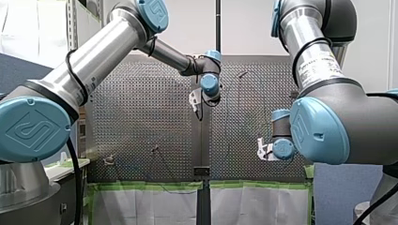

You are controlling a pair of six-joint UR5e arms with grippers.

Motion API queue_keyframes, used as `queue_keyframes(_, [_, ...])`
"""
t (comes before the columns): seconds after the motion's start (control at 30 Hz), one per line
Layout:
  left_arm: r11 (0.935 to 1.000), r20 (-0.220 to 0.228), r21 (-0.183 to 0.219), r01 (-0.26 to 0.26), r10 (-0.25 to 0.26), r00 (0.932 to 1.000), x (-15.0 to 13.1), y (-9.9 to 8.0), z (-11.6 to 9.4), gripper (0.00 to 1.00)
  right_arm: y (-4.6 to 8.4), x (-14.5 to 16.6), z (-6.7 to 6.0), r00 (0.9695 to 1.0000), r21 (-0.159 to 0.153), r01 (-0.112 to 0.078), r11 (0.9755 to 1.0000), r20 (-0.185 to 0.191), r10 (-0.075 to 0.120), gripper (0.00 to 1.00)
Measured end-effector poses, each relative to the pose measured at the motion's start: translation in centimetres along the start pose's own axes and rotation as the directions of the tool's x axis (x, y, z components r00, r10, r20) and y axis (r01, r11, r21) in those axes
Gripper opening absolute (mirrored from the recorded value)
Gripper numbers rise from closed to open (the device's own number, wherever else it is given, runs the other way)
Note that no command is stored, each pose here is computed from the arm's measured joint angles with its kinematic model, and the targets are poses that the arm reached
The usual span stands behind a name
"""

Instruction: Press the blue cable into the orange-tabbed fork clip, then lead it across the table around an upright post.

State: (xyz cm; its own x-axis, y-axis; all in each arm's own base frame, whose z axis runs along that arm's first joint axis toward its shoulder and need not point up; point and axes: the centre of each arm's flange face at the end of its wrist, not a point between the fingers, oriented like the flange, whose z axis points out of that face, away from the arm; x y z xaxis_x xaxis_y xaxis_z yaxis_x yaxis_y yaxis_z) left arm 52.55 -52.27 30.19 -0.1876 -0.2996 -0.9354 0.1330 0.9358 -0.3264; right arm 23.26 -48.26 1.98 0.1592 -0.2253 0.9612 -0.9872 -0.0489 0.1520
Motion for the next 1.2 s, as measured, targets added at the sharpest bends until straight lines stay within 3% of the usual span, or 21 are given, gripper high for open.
queue_keyframes(0.23, [0.9999, -0.009, -0.01, -0.008, 0.008, 0.9999, -0.1, 0.4, 0.1, 1.0, 0.3, -2.0, 0.7, 0.9997, -0.022, -0.021, 0.9995, -0.015, 0.021, 0.0])
queue_keyframes(0.47, [0.9996, -0.019, -0.021, -0.017, 0.017, 0.9997, -0.2, 0.9, 0.2, 1.0, 1.4, -3.1, 1.2, 0.9983, -0.055, -0.058, 0.9968, -0.01, 0.057, 0.0])
queue_keyframes(0.67, [0.9995, -0.021, -0.025, -0.019, 0.018, 0.9996, -0.2, 1.1, 0.3, 1.0, 1.8, -3.3, 1.5, 0.998, -0.064, -0.064, 0.9959, -0.01, 0.063, 0.0])
queue_keyframes(0.83, [0.9994, -0.022, -0.028, -0.02, 0.019, 0.9996, -0.3, 1.3, 0.4, 1.0, 1.8, -4.1, 2.8, 0.9969, -0.069, -0.075, 0.9948, -0.027, 0.074, 0.0])
queue_keyframes(1.2, [0.9989, -0.027, -0.038, -0.027, 0.026, 0.9993, -0.3, 1.8, 0.7, 1.0, 1.0, -8.6, 4.9, 0.9969, -0.074, -0.075, 0.9945, 0.017, 0.076, 0.0])
